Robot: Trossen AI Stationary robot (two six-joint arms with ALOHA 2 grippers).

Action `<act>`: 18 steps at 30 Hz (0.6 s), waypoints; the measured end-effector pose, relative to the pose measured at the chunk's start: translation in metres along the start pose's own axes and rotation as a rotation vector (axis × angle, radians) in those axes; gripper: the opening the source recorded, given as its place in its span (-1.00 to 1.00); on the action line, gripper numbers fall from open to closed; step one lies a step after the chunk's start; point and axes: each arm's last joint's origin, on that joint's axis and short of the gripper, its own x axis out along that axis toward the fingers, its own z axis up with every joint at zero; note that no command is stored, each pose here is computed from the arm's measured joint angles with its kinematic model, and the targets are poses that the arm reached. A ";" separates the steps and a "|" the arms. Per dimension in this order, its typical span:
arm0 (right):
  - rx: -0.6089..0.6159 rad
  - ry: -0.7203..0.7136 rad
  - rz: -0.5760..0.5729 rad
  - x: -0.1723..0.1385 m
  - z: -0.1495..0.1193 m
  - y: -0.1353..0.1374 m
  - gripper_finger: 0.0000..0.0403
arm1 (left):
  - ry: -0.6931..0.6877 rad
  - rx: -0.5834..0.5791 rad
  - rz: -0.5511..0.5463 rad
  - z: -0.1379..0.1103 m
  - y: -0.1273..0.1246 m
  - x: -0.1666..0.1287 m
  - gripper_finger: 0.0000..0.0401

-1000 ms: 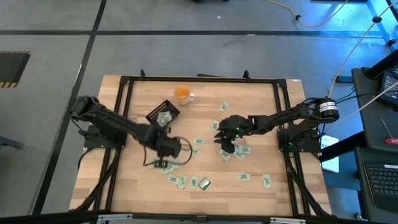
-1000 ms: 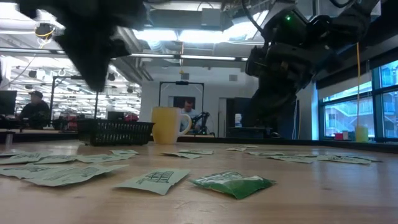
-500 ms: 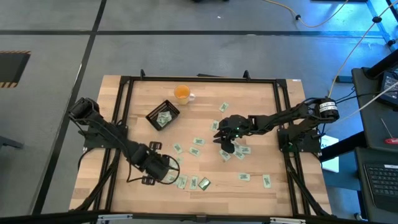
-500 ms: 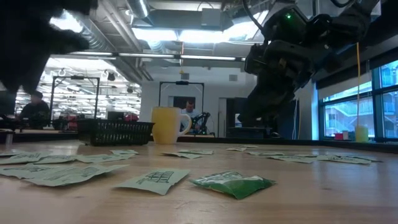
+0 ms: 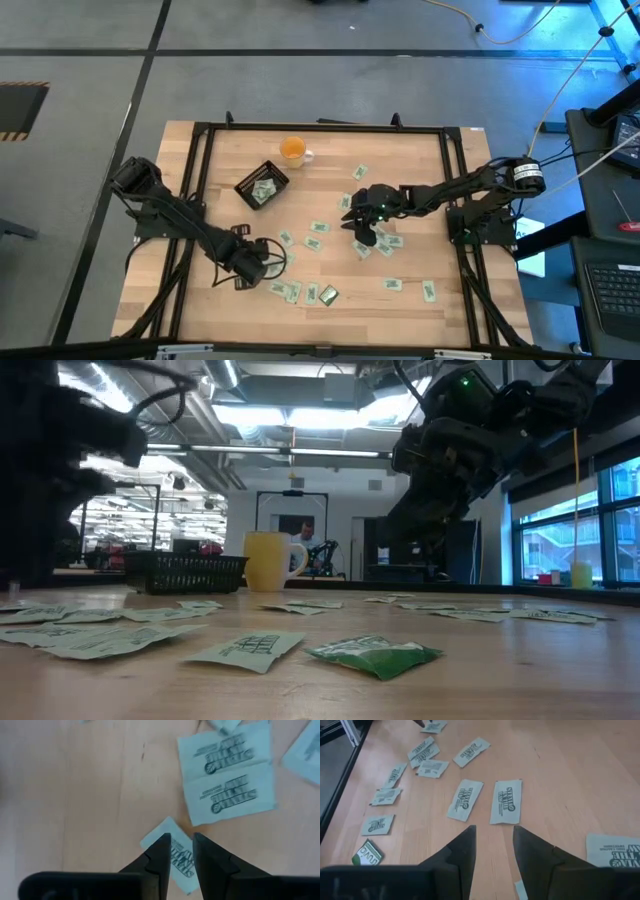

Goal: Pick and place Stevia / Truvia into bins
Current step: Put the green stevia packet into the black bin

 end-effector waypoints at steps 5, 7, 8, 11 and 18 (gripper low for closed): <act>0.001 0.000 0.000 0.000 0.000 0.000 -0.34 | 0.006 -0.029 0.002 -0.008 0.005 0.012 -0.67; 0.001 0.000 0.000 0.000 0.000 0.000 -0.34 | 0.013 -0.058 0.007 -0.011 0.007 0.016 -0.68; 0.001 0.000 0.000 0.000 0.000 0.000 -0.34 | 0.013 -0.075 0.007 -0.011 0.009 0.018 -0.69; 0.002 0.001 0.000 0.000 0.000 0.000 -0.34 | 0.026 -0.120 -0.003 -0.013 0.012 0.022 -0.70; 0.002 0.001 0.000 0.000 0.000 0.000 -0.34 | 0.060 -0.208 -0.030 -0.010 0.018 0.025 -0.73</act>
